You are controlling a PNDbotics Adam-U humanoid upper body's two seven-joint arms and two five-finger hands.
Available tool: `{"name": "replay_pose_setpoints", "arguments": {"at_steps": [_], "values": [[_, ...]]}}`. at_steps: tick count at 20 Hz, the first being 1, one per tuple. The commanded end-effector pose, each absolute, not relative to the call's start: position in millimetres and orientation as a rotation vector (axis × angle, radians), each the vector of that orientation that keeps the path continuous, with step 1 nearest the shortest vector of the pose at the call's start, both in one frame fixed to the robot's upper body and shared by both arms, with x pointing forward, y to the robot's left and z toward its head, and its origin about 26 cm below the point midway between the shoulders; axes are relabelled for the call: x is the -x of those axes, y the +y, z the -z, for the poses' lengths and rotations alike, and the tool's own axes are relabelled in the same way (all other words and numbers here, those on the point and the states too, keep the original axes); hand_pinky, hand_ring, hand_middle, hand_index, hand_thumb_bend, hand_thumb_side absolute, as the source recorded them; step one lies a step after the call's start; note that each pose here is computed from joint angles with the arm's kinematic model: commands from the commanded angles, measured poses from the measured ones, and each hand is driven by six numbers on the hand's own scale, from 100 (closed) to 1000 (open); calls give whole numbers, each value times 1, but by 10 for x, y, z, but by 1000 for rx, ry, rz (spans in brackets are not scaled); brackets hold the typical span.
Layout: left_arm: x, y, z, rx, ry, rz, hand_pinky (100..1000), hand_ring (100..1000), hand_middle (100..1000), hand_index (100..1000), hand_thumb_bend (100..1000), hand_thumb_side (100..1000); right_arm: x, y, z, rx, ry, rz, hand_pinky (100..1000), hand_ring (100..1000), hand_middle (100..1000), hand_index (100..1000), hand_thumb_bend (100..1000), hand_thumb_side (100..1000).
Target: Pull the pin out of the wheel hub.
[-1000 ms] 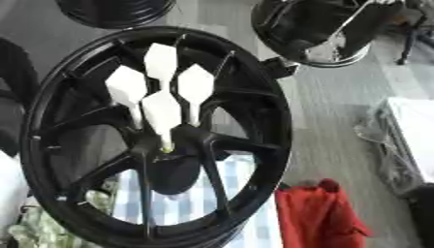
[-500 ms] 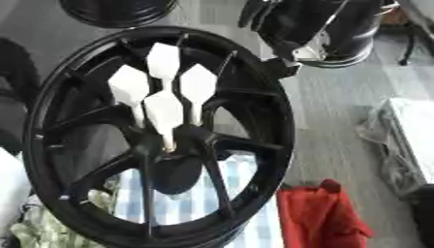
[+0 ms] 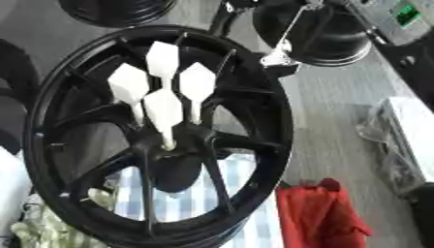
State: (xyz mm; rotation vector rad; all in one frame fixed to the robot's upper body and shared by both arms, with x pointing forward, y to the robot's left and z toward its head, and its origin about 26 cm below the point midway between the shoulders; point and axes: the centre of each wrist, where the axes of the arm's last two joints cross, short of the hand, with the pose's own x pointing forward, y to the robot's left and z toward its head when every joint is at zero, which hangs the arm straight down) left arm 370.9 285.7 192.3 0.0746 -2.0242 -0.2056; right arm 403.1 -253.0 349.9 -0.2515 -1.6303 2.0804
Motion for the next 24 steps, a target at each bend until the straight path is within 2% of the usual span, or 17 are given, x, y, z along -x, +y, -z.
{"name": "replay_pose_setpoints", "arguments": {"at_steps": [1, 10, 13, 19, 24], "values": [[-3696, 2968, -2031, -118, -2046, 213, 687, 777, 776, 785, 100, 825, -4095, -2491, -3527, 294, -1590, -2157, 929, 819, 803, 858, 240, 101], [-3679, 3066, -1915, -163, -2004, 224, 687, 778, 776, 784, 100, 834, -4192, -2427, -3397, 327, -1527, -2213, 928, 823, 804, 865, 275, 100], [-3670, 3092, -1878, -172, -1994, 220, 686, 778, 776, 784, 100, 835, -4182, -2384, -3414, 372, -1525, -2231, 923, 825, 800, 867, 318, 100], [-3655, 3140, -1822, -191, -1975, 219, 686, 778, 772, 785, 100, 838, -4182, -2302, -3372, 381, -1539, -2239, 920, 821, 798, 866, 280, 100], [-3646, 3171, -1795, -205, -1966, 219, 686, 779, 772, 785, 100, 840, -4189, -2243, -3275, 376, -1520, -2249, 916, 822, 796, 870, 292, 110]]}}
